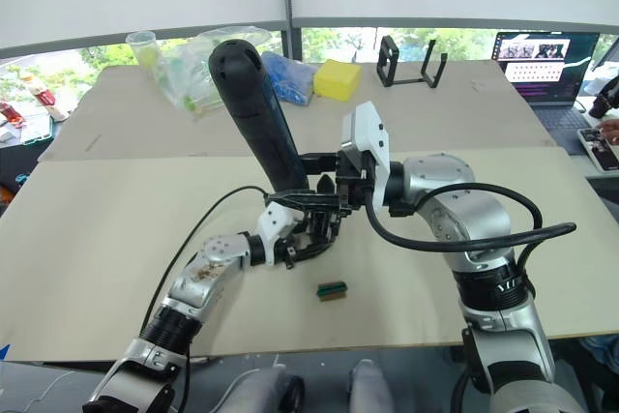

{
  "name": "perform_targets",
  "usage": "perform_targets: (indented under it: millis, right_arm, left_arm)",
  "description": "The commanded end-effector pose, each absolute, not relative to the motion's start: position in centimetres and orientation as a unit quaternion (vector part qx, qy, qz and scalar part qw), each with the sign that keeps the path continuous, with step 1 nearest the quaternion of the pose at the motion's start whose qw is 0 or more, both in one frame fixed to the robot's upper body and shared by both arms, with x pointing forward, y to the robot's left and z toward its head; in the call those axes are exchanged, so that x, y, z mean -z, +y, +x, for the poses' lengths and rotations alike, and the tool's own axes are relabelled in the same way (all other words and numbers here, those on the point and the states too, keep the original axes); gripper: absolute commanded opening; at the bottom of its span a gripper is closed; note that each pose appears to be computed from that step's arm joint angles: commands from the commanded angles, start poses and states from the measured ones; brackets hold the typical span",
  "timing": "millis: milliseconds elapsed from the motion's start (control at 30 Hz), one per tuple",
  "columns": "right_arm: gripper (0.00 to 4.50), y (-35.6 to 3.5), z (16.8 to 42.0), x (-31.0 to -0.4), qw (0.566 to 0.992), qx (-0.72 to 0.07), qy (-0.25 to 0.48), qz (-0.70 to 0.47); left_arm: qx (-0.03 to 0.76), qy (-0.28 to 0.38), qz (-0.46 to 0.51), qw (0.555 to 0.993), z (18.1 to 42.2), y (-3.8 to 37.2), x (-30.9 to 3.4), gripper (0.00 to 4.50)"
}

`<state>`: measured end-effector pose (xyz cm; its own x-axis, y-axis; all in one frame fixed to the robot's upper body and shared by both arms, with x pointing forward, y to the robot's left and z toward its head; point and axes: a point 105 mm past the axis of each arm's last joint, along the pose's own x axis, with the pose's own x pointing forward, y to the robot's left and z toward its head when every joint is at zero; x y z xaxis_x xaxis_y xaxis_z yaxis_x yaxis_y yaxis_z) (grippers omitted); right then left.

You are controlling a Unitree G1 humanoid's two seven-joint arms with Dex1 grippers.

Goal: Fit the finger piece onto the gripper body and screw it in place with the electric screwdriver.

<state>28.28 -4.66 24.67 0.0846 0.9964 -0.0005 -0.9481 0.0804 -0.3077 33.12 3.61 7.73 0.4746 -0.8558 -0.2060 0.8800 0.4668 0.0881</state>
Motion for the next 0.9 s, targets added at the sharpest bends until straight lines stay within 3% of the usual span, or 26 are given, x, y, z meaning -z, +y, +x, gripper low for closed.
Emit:
perform_targets:
  millis: [33, 900]
  right_arm:
    - [1.92, -4.63, 27.61, -26.2, 0.717, -0.668, -0.149, -0.131]
    - [1.92, -4.61, 27.39, -25.81, 0.712, -0.674, -0.145, -0.136]
  left_arm:
    - [0.509, 0.047, 0.093, 0.854, 33.01, 3.61, -8.63, 2.29]
    - [0.509, 0.048, 0.092, 0.855, 33.03, 3.59, -8.66, 2.29]
